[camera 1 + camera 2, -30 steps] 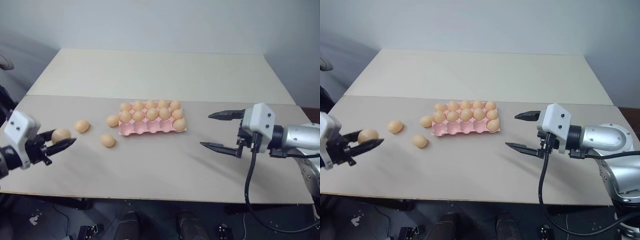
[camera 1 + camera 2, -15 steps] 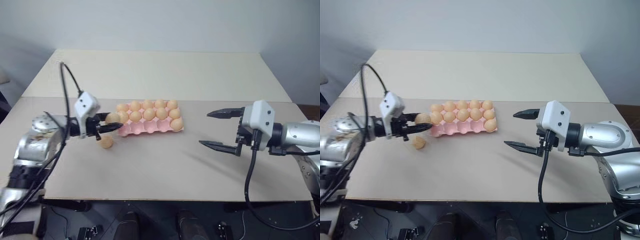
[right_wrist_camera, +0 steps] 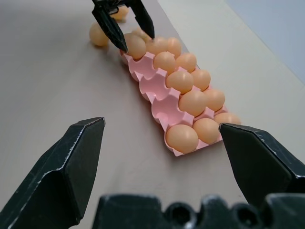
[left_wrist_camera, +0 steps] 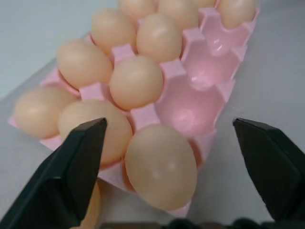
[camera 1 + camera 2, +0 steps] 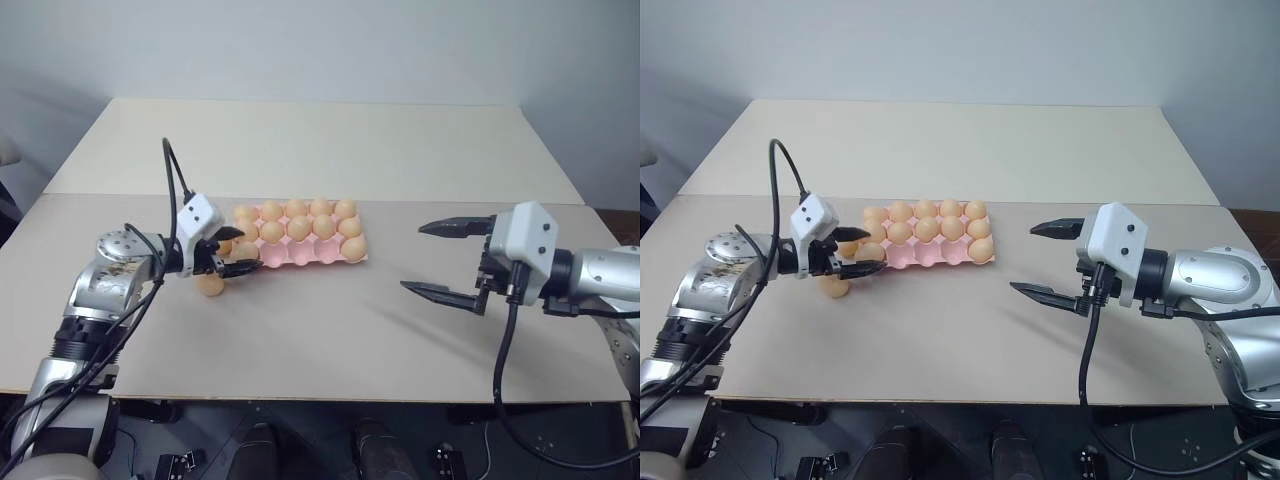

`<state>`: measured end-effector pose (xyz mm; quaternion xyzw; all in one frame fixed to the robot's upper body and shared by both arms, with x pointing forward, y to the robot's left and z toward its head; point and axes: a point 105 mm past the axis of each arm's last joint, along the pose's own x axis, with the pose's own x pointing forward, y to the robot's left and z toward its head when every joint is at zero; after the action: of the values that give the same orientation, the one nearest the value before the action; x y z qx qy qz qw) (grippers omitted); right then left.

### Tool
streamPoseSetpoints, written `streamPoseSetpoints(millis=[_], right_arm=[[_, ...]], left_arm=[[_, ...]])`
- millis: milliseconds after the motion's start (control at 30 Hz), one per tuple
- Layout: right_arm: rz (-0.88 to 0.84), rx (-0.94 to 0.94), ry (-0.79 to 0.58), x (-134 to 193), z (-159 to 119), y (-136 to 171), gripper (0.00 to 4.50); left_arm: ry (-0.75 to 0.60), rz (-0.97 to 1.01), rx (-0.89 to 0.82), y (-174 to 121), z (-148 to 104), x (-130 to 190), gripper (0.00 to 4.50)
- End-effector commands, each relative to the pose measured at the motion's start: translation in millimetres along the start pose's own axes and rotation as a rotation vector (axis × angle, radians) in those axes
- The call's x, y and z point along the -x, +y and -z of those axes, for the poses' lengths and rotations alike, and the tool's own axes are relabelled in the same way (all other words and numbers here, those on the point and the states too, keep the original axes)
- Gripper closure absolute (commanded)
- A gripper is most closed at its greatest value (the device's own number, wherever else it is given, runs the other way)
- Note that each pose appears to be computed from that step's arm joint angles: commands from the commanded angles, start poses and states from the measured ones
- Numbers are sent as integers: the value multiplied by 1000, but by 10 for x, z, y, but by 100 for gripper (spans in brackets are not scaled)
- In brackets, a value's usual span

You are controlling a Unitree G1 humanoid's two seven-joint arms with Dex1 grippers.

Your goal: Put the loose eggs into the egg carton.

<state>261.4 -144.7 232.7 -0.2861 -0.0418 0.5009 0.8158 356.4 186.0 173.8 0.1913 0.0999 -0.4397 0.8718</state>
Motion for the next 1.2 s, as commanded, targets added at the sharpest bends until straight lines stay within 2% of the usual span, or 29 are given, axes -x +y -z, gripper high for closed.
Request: streamPoseSetpoints(millis=[33, 133, 233, 367, 467, 567, 667, 967, 1200], right_arm=[[9, 37, -25, 40, -121, -12, 0], [3, 36, -27, 32, -113, -20, 0], [-2, 33, -26, 27, -88, -38, 0], [-18, 26, -29, 12, -52, -42, 0], [-26, 17, -32, -3, -19, -52, 0], [-31, 7, -31, -8, 12, -56, 0], [-31, -3, -25, -18, 51, -60, 0], [-30, -6, -25, -1, 34, -63, 0], [-22, 3, -34, -22, -7, -73, 0]], left_arm=[[-66, -32, -31, 17, -223, 237, 2], [-101, -86, -11, 31, -340, 518, 2], [-113, -157, -43, 1, -330, 855, 2], [-121, -246, -29, -209, -216, 1295, 2], [-113, -305, 1, -432, -17, 1603, 2], [-108, -336, 52, -596, 117, 1757, 2], [-111, -356, 83, -682, 223, 1789, 2], [-132, -372, 86, -615, 192, 1742, 2], [-8, -550, 159, -36, 263, 1658, 2]])
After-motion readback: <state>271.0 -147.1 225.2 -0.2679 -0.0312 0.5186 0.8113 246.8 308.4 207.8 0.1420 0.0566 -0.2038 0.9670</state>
